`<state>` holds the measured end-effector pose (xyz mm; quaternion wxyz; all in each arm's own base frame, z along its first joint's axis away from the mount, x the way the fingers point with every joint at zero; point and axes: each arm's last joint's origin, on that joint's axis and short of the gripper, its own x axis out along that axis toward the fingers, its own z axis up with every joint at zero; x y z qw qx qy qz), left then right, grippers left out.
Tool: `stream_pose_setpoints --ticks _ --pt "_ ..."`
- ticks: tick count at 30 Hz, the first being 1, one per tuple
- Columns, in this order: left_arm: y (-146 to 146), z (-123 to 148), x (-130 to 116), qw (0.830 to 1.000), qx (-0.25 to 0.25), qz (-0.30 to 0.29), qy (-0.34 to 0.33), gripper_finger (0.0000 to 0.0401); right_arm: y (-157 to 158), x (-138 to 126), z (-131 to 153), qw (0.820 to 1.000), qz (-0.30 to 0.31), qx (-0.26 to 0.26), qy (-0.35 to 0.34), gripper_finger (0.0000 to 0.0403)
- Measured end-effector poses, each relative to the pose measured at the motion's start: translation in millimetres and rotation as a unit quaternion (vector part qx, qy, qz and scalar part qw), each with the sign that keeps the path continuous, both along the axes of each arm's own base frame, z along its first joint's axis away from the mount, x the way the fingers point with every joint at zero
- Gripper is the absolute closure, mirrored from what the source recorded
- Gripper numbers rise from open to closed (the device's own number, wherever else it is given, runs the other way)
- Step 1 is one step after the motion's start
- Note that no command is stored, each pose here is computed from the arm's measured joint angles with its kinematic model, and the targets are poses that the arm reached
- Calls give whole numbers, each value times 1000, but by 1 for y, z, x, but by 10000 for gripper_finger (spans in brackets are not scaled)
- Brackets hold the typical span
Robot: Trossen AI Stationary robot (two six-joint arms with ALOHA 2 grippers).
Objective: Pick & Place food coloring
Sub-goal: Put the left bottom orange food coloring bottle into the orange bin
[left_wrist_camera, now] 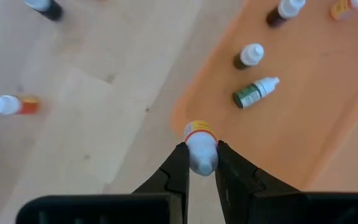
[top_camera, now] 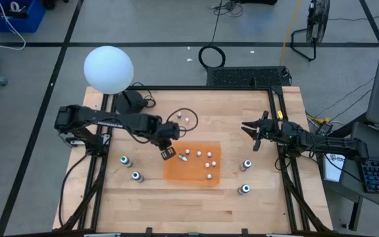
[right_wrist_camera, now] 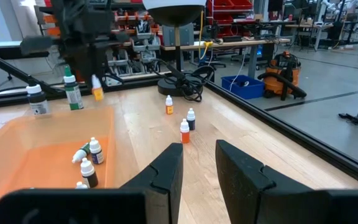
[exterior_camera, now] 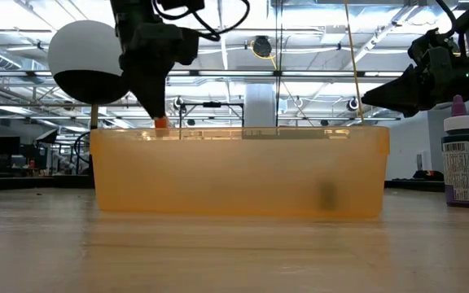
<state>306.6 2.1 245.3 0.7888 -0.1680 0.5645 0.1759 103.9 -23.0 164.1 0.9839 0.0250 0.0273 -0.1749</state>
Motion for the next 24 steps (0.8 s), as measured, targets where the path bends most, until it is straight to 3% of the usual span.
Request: stream_pose_setpoints --ticks 8,17,24 --pt "-4 -33 28 998 -41 -49 23 346 0 0 0 1000 0 0 0 318" --pt "-2 -73 40 993 -60 -53 87 346 0 0 0 1000 0 0 0 319" --pt "-2 -79 43 993 -61 -51 89 340 0 0 0 1000 0 0 0 319"
